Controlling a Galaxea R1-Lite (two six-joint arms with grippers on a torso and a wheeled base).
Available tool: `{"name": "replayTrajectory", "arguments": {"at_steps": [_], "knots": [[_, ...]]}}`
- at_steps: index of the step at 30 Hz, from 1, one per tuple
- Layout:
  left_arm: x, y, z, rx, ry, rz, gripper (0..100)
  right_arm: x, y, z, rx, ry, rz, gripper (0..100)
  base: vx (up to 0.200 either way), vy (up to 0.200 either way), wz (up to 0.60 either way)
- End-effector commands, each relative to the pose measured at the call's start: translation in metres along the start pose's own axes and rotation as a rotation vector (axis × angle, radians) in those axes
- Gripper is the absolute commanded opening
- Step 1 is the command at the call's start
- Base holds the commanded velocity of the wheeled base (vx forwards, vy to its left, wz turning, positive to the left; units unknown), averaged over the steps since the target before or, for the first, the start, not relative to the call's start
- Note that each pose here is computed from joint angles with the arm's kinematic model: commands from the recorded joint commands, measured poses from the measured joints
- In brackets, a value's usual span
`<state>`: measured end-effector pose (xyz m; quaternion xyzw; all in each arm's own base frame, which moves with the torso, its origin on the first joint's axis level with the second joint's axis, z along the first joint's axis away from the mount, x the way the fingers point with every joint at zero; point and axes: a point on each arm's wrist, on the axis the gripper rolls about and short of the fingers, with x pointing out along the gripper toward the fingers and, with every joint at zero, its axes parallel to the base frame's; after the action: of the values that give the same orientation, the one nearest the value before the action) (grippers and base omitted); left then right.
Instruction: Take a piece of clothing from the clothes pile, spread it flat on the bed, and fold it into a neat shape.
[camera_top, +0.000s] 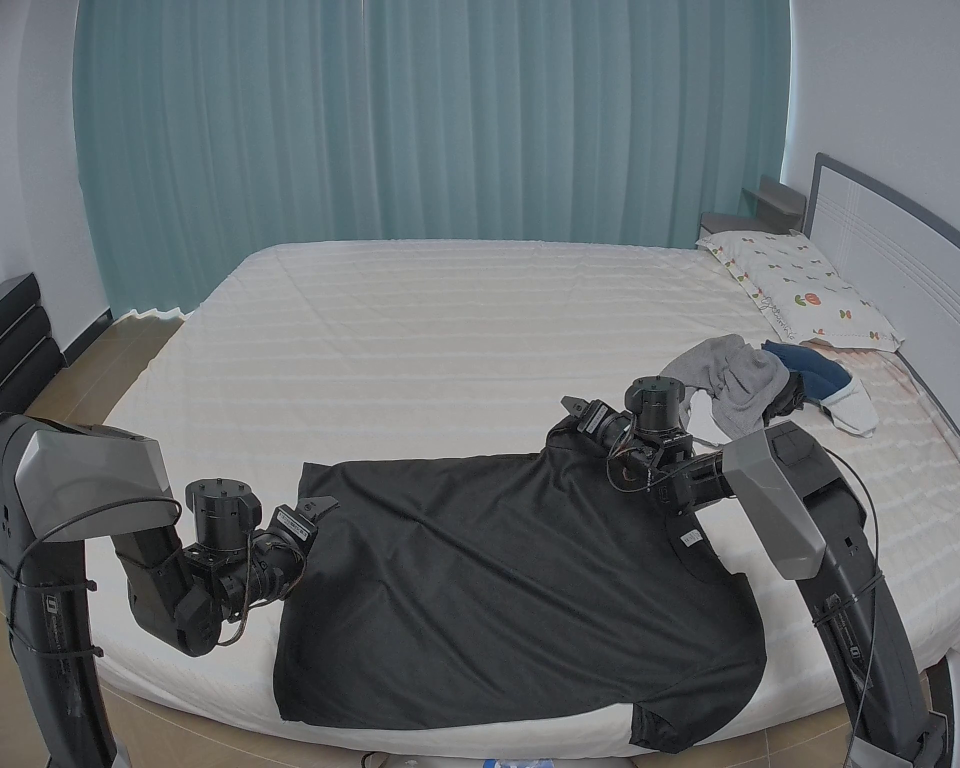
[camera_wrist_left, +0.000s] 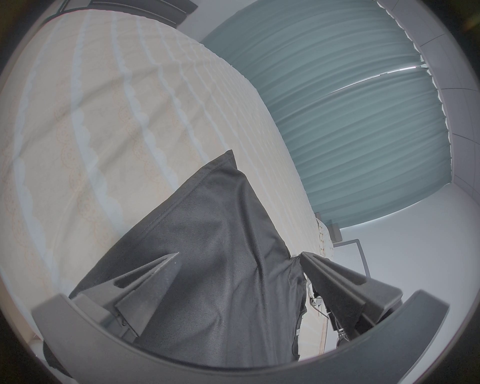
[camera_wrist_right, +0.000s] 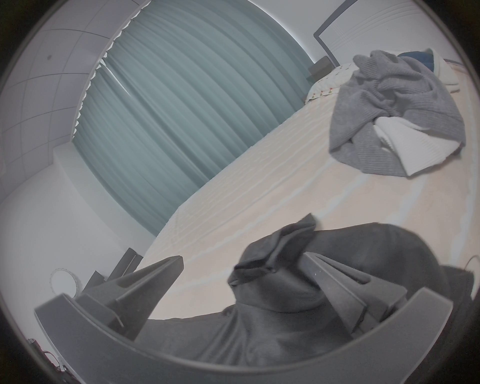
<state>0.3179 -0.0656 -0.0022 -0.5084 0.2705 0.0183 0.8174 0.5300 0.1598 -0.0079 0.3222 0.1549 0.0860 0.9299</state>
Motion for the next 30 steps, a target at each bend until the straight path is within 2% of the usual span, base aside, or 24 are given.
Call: {"name": "replayTrajectory", "arguments": {"at_steps": [1, 6, 9, 14, 17, 22, 24, 30], "knots": [[0.0, 0.0, 0.0, 0.0, 0.003, 0.0, 100, -0.021, 0.006, 0.036, 0.009, -0.017, 0.006, 100, 0.0, 0.0, 0.0], [0.001, 0.0, 0.0, -0.002, 0.0, -0.003, 100, -0.034, -0.014, 0.054, 0.021, -0.018, -0.054, 100, 0.0, 0.0, 0.0], [0.004, -0.003, 0.006, -0.014, -0.015, -0.02, 100, -0.041, -0.033, 0.056, 0.032, 0.003, -0.103, 100, 0.0, 0.0, 0.0], [0.017, -0.011, 0.019, -0.012, -0.054, -0.055, 100, -0.051, -0.051, 0.058, 0.045, 0.029, -0.153, 100, 0.0, 0.0, 0.0], [0.02, -0.014, 0.025, -0.008, -0.071, -0.063, 100, -0.055, -0.055, 0.057, 0.049, 0.048, -0.158, 100, 0.0, 0.0, 0.0], [0.035, -0.025, 0.054, 0.077, -0.126, -0.055, 100, -0.056, -0.059, 0.055, 0.054, 0.061, -0.163, 100, 0.0, 0.0, 0.0], [0.051, -0.029, 0.068, 0.091, -0.148, -0.043, 100, -0.057, -0.061, 0.053, 0.058, 0.068, -0.171, 100, 0.0, 0.0, 0.0], [0.091, -0.026, 0.082, 0.106, -0.189, 0.002, 100, -0.061, -0.065, 0.047, 0.057, 0.089, -0.189, 100, 0.0, 0.0, 0.0]]}}
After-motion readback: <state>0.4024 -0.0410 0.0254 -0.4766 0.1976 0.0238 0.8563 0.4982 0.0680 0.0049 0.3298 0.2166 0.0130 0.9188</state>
